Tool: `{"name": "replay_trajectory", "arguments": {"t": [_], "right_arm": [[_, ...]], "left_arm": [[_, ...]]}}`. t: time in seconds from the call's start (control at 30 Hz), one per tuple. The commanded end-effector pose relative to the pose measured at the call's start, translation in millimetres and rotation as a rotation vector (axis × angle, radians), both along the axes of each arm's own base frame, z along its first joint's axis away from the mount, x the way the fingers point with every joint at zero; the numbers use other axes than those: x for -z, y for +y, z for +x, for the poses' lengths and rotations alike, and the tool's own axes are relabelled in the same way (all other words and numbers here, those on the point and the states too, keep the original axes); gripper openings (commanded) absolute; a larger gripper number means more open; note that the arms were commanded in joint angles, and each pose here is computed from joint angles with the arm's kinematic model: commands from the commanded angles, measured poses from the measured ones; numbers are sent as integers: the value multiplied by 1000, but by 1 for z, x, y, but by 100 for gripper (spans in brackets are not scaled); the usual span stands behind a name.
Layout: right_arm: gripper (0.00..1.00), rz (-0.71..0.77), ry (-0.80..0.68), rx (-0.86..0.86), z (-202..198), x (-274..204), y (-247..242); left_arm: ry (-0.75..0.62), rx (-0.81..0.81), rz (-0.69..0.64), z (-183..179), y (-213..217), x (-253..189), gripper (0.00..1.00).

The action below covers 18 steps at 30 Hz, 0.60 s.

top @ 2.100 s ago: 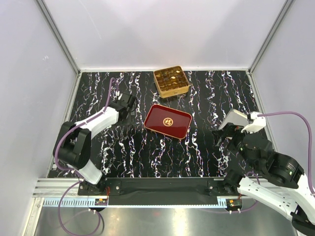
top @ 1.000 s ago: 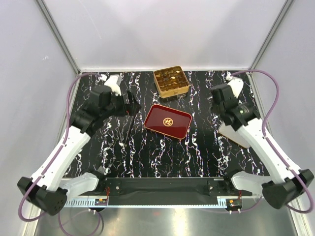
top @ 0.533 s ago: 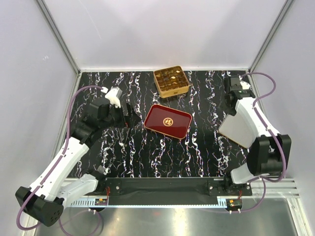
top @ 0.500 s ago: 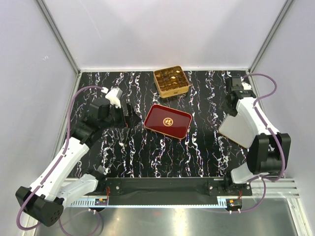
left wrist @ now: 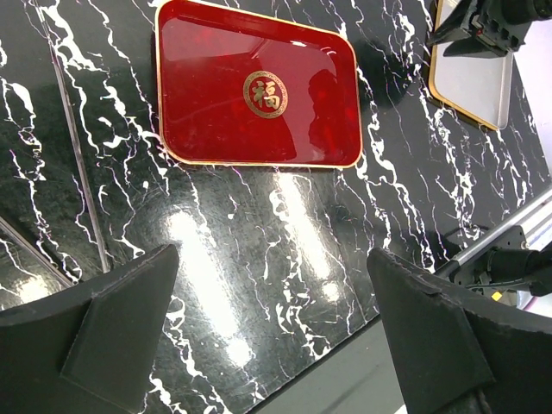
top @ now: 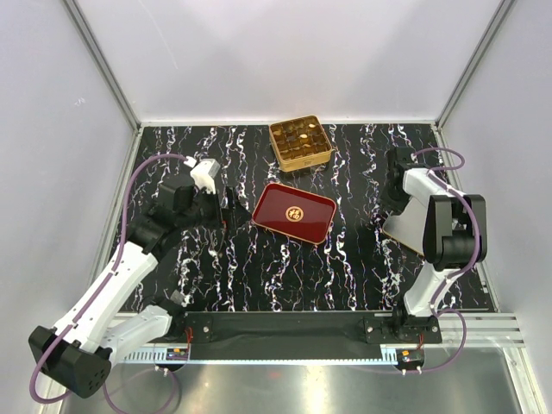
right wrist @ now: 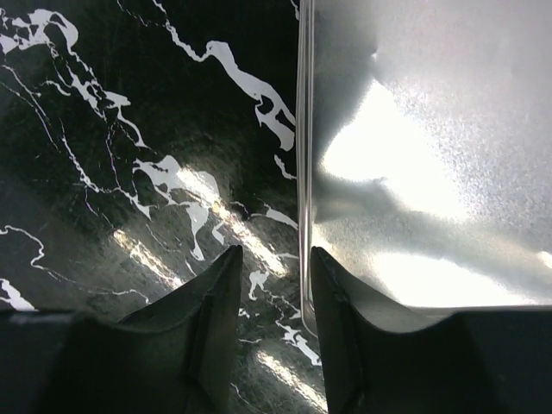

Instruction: Pack the chocolate

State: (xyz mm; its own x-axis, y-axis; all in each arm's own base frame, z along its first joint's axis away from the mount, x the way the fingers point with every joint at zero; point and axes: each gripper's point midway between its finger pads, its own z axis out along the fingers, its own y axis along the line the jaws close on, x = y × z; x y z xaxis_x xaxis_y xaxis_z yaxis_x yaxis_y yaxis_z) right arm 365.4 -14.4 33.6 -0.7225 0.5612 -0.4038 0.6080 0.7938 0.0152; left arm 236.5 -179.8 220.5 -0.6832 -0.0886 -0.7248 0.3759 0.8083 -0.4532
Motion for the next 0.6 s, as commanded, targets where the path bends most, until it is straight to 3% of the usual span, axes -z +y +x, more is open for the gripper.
{"name": "replay_trajectory", "arguments": {"t": [0.0,0.4,0.53,0.57], "right_arm": [[44,14,-50,19,16,3,1],[41,25,-21,29,11,32,-10],[27,38,-35,-1,12,26,-7],[19,41,-49,-10,15,21,-6]], "left_arm": [[-61,30,-17,3,-4,-12,99],[-69,50,-20,6,-8,-11,99],[-65,55,-22,9,-10,-11,99],[-66,66,-25,8,-12,-13,99]]}}
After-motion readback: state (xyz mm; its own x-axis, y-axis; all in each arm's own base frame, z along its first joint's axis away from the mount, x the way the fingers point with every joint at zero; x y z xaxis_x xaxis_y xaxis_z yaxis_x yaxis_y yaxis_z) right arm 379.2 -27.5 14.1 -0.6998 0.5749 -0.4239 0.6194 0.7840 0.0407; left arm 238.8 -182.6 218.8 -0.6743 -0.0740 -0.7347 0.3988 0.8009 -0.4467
